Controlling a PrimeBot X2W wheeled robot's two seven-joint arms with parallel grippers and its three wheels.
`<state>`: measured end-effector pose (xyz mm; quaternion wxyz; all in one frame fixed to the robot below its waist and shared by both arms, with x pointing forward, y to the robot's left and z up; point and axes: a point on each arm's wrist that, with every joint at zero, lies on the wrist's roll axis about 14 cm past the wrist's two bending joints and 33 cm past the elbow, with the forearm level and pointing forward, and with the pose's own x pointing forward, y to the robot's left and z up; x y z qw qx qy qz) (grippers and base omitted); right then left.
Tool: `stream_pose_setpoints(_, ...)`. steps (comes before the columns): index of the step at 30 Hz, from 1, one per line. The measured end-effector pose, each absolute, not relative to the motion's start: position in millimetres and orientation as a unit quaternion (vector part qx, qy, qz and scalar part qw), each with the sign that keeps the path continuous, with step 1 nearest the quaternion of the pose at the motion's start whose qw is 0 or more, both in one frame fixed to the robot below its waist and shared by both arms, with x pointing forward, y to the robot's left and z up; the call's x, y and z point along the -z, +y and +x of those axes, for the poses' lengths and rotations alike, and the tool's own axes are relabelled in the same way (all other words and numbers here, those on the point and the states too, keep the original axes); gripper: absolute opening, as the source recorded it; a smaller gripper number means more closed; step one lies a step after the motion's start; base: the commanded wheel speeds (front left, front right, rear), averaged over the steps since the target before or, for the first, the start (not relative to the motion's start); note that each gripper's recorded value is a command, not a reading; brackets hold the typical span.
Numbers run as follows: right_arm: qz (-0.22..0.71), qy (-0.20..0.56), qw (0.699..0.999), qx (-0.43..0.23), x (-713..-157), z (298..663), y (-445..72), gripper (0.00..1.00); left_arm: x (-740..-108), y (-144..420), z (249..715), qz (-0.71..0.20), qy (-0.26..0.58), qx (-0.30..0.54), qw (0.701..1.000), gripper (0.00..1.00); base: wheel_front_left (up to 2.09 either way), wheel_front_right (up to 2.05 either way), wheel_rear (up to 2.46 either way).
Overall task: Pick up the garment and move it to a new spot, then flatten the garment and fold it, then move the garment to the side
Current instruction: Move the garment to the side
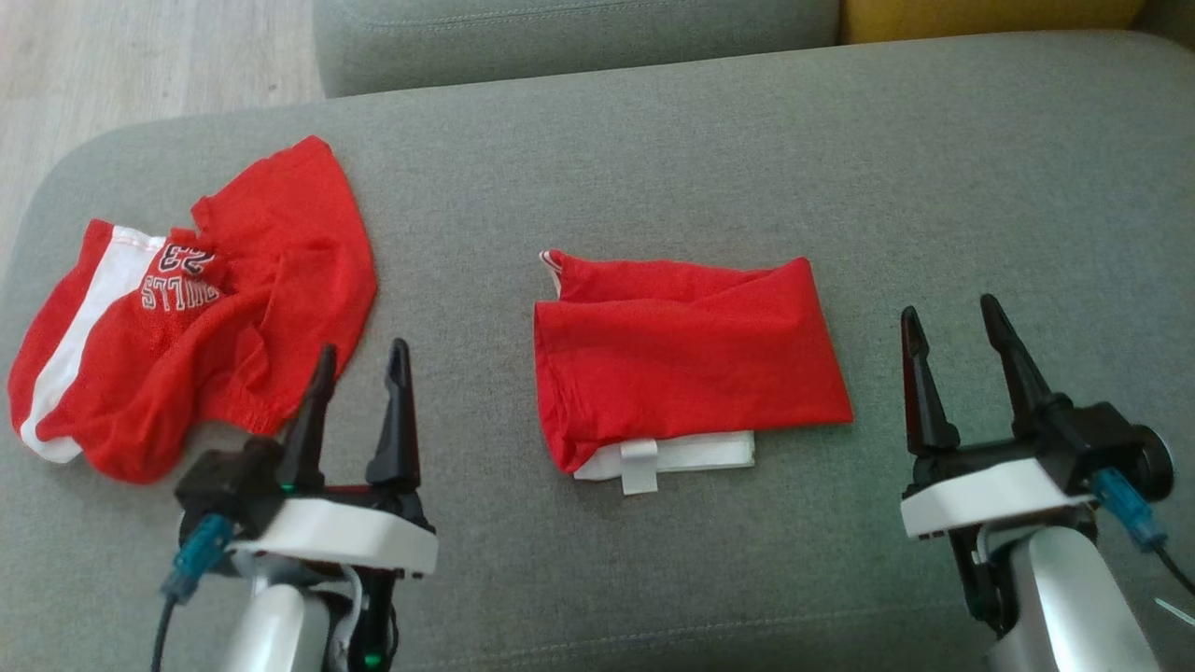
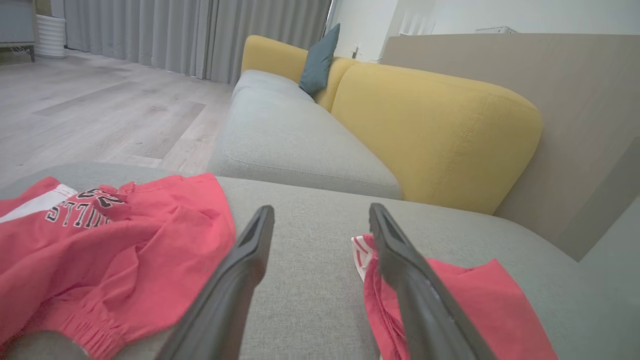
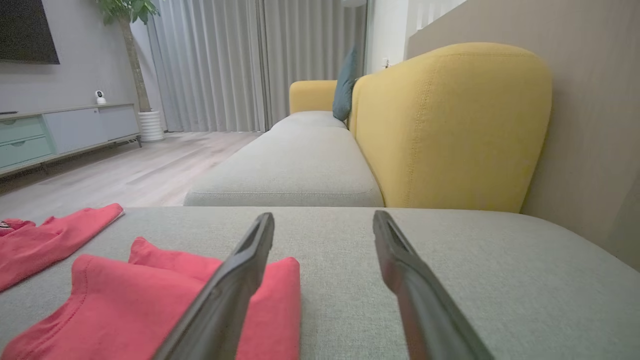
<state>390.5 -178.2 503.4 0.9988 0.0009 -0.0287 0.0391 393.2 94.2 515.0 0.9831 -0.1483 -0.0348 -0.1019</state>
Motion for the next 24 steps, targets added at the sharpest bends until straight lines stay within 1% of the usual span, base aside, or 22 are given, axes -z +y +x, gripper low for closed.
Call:
stream_pose_setpoints(14, 0.008, -0.019, 0.999, -0.039, -496.3, 393.1, -176.7, 1.00, -509.0, 96.1, 392.6, -0.148, -0.027, 0.098, 0.984, 1.00, 0.00, 0.00, 0.00)
stream_pose_setpoints(20, 0.026, 0.033, 0.999, -0.034, -461.6, 396.5, -177.5, 1.00, -502.5, 97.9, 398.7, -0.150, -0.019, 0.096, 0.984, 1.00, 0.00, 0.00, 0.00)
stream_pose_setpoints(24, 0.050, 0.069, 0.995, -0.046, -441.0, 409.1, -165.5, 1.00, -497.8, 100.4, 405.6, -0.150, -0.014, 0.093, 0.984, 1.00, 0.00, 0.00, 0.00)
